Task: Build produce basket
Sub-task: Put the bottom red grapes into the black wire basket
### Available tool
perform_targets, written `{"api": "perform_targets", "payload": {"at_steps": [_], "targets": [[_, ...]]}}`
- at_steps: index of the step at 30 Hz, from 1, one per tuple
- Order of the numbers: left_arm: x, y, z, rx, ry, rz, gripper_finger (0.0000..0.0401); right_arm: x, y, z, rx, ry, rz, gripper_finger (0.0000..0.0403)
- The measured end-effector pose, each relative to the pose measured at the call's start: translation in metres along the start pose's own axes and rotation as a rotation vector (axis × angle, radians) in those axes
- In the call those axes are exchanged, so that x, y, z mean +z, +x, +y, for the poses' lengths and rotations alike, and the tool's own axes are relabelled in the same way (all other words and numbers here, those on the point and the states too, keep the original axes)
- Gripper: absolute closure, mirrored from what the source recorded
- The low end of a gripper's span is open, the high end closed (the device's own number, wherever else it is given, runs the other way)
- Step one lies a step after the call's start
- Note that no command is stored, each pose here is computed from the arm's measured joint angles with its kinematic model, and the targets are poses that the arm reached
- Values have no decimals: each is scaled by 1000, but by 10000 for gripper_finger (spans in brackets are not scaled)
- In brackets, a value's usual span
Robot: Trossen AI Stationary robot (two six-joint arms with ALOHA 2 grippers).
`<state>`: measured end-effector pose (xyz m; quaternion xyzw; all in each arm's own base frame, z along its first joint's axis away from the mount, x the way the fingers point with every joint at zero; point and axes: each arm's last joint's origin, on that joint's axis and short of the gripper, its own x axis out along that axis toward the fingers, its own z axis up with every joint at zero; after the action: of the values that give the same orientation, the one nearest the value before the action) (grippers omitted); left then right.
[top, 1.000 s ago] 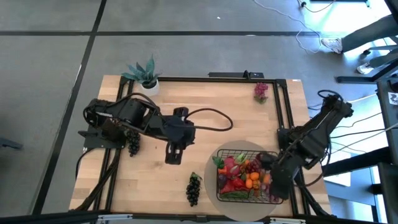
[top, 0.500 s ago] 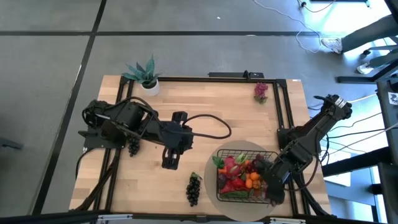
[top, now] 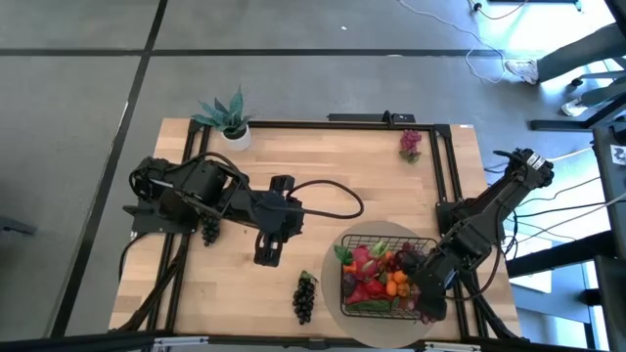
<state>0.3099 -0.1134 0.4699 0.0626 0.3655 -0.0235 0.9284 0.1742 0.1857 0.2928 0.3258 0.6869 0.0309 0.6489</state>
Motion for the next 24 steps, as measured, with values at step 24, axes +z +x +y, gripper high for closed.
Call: {"api": "perform_targets", "payload": {"at_steps": [24], "targets": [[-2, 0, 0, 2, 5, 19, 332, 1, 2, 0, -10, 4, -12, 402]]}}
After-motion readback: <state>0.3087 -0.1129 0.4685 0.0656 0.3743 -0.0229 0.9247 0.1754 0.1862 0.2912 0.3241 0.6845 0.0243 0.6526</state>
